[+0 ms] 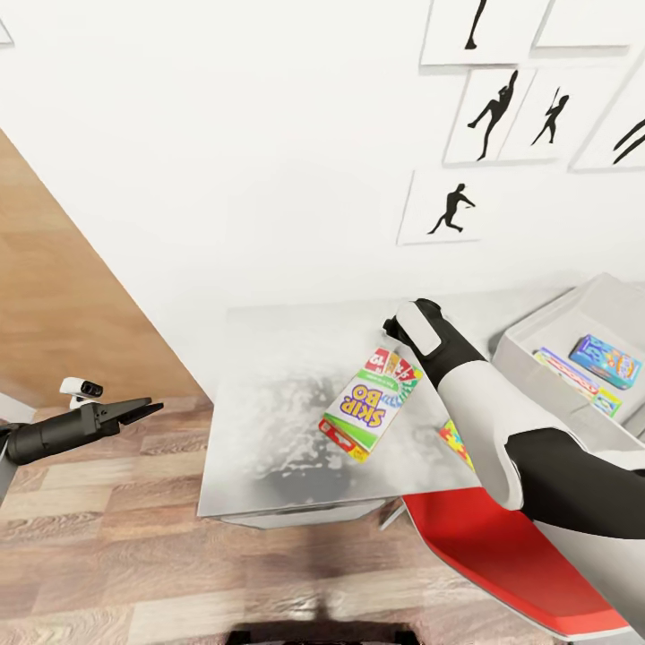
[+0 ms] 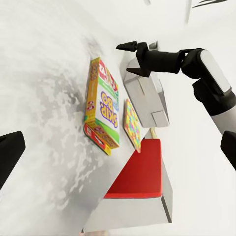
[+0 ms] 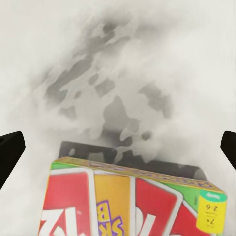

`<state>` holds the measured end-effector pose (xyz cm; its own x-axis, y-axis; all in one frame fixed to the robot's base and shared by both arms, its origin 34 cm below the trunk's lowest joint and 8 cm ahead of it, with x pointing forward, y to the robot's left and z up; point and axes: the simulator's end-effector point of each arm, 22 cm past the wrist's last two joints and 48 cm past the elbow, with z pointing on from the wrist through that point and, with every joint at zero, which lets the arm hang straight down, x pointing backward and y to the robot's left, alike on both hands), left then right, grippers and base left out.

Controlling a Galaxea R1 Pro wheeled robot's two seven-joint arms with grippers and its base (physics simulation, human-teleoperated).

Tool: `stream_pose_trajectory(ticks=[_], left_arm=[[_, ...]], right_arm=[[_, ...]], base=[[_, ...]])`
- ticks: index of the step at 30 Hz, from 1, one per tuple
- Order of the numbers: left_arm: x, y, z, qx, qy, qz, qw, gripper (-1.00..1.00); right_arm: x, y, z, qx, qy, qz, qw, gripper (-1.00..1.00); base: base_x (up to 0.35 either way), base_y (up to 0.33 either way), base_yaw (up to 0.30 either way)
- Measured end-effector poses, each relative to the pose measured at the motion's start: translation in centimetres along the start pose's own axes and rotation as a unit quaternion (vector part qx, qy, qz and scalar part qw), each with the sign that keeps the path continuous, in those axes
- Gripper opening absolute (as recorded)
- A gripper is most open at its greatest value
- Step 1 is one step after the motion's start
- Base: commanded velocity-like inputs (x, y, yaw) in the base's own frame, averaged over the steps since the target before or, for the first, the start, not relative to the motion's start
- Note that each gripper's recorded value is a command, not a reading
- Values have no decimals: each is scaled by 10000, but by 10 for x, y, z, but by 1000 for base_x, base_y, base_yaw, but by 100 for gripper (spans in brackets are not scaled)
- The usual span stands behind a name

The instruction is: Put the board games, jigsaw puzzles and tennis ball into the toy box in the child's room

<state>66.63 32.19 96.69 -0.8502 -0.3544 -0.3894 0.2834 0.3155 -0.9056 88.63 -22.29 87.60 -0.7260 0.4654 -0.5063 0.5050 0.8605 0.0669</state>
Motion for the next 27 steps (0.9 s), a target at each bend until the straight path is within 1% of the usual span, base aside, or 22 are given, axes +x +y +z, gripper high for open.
stream_pose_trajectory(ticks=[27], left_arm=[[11, 22, 3, -77, 70, -193, 9998, 100]], right_arm=[[22, -5, 27, 104, 190, -54, 9998, 100]], base=[[0, 0, 0]])
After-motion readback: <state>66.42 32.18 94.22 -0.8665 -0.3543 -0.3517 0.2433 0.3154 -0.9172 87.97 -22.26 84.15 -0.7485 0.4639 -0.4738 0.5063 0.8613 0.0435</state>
